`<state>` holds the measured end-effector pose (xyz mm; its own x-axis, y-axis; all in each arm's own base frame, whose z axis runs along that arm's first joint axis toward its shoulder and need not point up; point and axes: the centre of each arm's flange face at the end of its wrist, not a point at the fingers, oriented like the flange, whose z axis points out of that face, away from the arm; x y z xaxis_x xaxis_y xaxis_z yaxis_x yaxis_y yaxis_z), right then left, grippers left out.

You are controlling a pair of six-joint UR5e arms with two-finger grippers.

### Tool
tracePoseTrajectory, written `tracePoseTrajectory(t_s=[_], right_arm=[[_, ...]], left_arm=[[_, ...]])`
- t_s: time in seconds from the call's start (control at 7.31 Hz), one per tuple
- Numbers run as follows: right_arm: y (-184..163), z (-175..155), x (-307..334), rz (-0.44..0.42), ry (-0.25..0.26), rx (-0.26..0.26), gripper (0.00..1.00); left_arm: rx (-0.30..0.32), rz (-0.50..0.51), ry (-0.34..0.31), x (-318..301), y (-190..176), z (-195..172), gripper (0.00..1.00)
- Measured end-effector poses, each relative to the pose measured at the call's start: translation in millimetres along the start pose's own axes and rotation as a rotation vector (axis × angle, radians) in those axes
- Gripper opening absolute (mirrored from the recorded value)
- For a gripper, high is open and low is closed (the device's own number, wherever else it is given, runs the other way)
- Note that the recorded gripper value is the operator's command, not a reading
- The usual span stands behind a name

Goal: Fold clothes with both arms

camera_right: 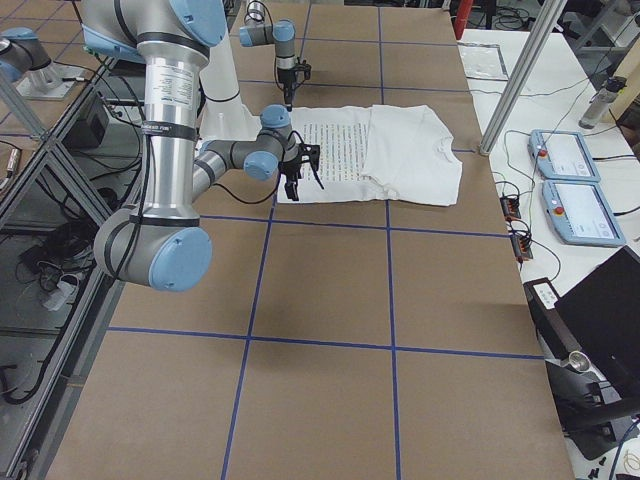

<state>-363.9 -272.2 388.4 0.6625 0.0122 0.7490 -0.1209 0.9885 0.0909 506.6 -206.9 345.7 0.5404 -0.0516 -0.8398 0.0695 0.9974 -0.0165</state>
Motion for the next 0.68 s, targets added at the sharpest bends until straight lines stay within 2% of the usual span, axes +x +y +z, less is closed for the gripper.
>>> tracePoseTrajectory(t_s=[0.41,0.68], right_arm=[[2,0,7,-0.001,0.003,0.003,1.0],[10,-1,25,-0.003,-0.026,0.006,1.0]], left_arm=[[0.004,0.001,0.017,5,-1,-7,0.0],[0.006,0.002,0.075,18,-3,-35,0.0]])
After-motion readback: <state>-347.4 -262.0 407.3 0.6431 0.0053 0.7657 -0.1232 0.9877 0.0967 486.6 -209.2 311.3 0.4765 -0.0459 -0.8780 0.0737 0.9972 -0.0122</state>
